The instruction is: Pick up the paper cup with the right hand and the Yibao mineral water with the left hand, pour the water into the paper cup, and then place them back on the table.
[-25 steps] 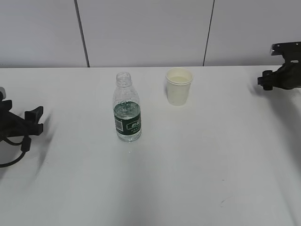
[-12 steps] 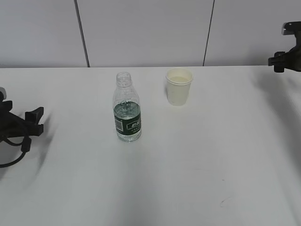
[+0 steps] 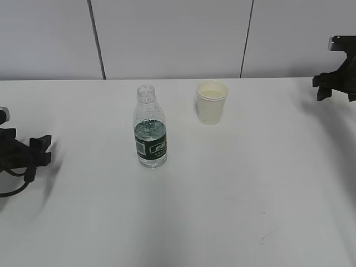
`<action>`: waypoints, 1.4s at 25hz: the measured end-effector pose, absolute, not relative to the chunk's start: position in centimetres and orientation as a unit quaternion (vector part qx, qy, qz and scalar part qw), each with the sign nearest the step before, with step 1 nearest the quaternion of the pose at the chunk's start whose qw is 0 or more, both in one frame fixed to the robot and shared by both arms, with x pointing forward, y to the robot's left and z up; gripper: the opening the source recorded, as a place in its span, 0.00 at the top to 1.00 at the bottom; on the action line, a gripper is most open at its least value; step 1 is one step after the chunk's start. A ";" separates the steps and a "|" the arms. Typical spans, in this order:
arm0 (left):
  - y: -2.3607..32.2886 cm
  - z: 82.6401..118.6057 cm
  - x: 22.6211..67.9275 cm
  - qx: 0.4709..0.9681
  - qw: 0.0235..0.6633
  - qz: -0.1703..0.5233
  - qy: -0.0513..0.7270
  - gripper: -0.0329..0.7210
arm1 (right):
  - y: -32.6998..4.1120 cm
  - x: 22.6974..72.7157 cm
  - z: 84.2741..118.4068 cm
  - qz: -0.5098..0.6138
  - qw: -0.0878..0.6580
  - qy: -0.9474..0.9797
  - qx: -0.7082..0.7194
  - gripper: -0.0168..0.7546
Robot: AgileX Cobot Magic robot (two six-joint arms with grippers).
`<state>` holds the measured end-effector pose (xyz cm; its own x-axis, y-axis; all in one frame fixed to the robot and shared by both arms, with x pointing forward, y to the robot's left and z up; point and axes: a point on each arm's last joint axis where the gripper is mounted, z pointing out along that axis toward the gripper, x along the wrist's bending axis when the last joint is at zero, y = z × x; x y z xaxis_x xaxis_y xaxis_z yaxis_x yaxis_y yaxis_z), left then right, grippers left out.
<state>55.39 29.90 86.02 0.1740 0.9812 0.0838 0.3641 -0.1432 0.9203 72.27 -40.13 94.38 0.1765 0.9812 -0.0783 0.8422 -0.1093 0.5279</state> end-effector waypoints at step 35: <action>31.0 107.9 53.9 0.710 0.110 0.090 0.689 0.33 | -33.8 64.9 109.1 0.172 0.088 0.715 0.671 0.21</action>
<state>53.87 30.96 107.90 0.0334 0.9992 -0.0236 0.9596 -0.0254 0.2803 64.87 -33.85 109.10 -0.0829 0.9909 0.1056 0.9303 0.0390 0.3648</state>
